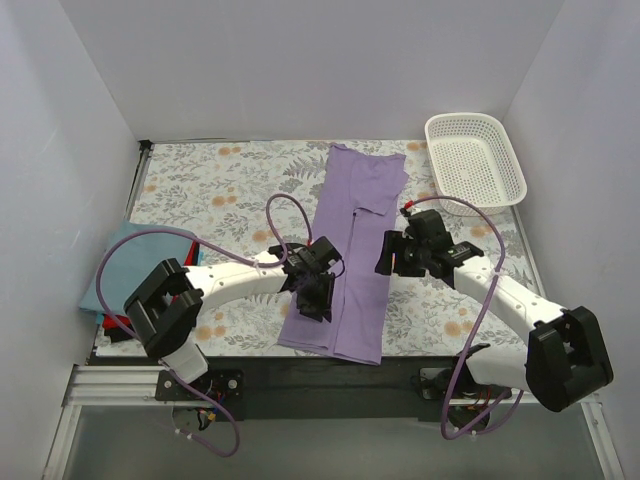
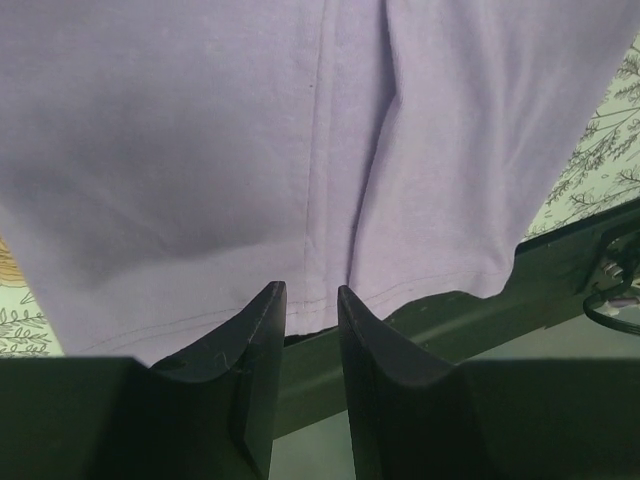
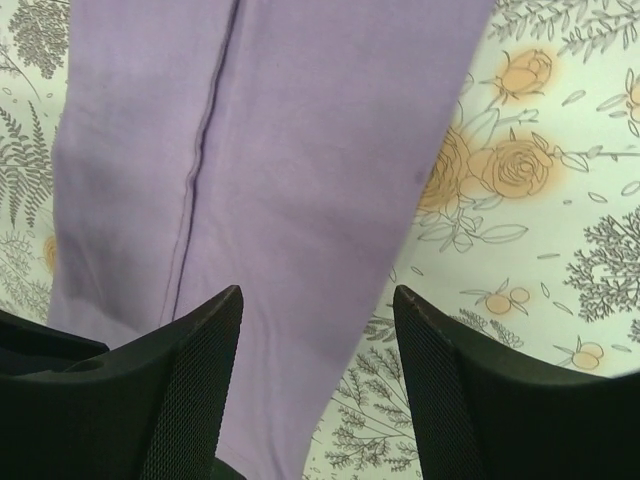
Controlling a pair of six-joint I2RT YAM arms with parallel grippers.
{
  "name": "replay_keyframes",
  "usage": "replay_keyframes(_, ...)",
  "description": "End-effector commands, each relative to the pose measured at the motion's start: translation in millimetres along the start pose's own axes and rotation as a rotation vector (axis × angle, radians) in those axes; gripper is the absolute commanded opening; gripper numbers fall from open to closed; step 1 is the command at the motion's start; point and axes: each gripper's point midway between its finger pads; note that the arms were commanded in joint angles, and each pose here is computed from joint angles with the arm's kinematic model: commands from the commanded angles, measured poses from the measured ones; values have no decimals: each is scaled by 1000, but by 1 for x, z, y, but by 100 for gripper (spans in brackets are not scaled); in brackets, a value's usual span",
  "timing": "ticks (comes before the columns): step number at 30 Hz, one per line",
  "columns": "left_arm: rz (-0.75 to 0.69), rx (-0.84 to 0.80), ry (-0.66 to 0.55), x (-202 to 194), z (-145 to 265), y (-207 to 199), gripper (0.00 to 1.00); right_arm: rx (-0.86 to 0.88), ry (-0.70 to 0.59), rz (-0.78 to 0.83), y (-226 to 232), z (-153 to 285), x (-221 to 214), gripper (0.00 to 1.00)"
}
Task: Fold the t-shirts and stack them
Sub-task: Fold the tshirt
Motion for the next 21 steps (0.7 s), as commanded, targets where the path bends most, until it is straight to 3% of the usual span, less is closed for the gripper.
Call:
replay_keyframes(1, -45, -65, 2, -3, -1, -13, 26, 11, -75, -27, 2, 5, 7, 67)
replay_keyframes(21, -120, -87, 118, -46, -27, -27, 25, 13, -17, -42, -7, -8, -17, 64)
Point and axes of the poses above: each gripper's point midway between its finger pads, its own z axis back along the fingers, its own y axis along the line the jaws close on, x = y × z, and after that the axes turned 1 degree about -z, right-handed
